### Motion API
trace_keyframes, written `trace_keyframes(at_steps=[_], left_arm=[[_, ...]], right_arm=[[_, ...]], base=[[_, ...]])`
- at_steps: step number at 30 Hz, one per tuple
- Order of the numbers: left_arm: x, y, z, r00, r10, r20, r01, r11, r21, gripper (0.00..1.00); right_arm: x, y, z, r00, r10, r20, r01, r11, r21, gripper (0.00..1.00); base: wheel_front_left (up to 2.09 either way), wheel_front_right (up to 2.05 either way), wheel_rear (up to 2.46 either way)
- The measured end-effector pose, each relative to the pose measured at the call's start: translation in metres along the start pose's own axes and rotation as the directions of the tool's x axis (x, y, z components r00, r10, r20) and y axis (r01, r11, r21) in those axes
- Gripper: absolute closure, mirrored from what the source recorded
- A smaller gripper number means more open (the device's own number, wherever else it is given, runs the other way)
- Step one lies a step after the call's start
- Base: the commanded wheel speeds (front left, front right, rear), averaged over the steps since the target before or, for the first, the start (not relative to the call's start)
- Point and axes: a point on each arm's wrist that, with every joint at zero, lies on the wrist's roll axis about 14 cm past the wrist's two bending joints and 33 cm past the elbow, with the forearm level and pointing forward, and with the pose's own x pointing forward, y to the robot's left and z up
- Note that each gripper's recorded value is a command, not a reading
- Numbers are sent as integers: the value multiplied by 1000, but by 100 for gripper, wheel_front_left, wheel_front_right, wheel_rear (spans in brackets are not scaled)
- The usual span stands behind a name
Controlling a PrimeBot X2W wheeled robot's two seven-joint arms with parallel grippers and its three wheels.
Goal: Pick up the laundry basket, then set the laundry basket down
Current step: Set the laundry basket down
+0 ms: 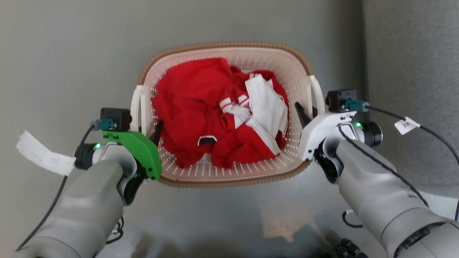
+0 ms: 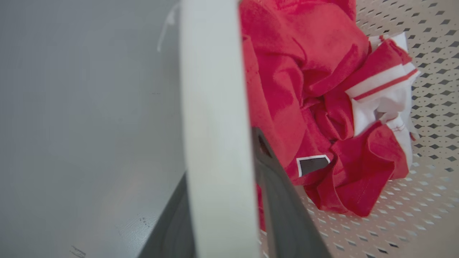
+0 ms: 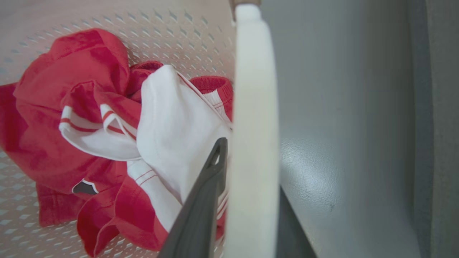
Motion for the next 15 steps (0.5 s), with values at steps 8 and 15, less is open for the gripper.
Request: trace_keyframes(at_steps=[8, 15], left_arm=[[25, 18, -2, 1000, 0, -9, 0, 1000, -19, 100], [45, 36, -8, 1000, 0, -26, -1, 1000, -23, 100]], right_arm=[[32, -11, -7, 1000, -14, -25, 14, 1000, 1, 100], [58, -17, -19, 999, -18, -47, 18, 1000, 14, 100]], base=[[0, 0, 0], [0, 0, 0]])
